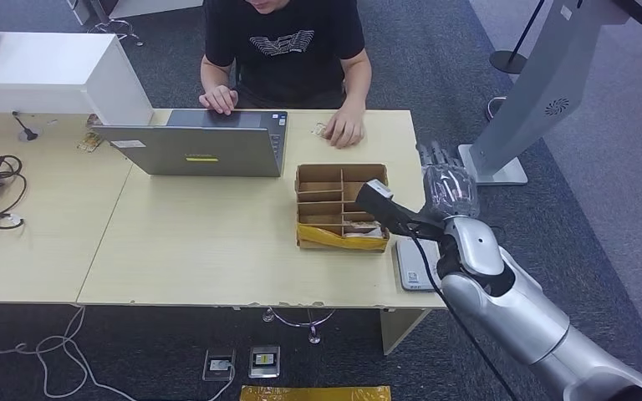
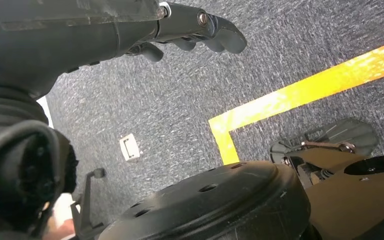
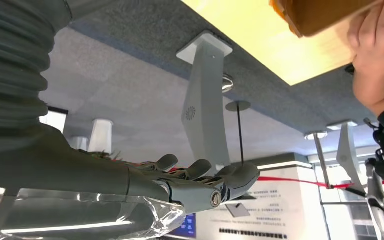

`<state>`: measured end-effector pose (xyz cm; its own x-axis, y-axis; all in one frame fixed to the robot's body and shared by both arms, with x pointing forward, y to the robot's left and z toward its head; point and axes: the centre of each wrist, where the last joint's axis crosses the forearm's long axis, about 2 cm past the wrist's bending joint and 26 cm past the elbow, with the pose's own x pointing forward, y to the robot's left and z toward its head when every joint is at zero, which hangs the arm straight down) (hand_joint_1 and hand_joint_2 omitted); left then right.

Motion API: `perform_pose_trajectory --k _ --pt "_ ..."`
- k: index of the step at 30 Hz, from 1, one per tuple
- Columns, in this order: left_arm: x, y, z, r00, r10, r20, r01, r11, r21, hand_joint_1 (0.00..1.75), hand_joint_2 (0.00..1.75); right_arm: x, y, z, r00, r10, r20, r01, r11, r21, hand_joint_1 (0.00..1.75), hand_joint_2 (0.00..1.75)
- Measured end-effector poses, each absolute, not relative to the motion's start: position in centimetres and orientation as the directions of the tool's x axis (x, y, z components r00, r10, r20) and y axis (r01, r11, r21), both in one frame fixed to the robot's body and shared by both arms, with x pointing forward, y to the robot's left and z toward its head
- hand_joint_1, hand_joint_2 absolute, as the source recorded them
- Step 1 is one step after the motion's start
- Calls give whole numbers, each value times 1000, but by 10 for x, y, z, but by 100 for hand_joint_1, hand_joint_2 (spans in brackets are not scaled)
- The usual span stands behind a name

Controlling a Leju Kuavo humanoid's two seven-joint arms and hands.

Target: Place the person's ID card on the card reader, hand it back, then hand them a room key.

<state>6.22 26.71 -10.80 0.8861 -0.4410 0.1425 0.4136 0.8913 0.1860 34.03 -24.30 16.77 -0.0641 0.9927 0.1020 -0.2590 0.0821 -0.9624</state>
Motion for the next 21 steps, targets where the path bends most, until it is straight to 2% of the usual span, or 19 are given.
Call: perform_pose_trajectory --k 9,21 --pt "62 267 -108 881 -451 141 423 886 188 0 0 326 -240 142 -46 987 155 -294 135 -946 0 175" --pt "66 266 -107 881 -453 135 426 885 189 0 0 326 -232 120 -28 988 155 -322 138 -937 0 175"
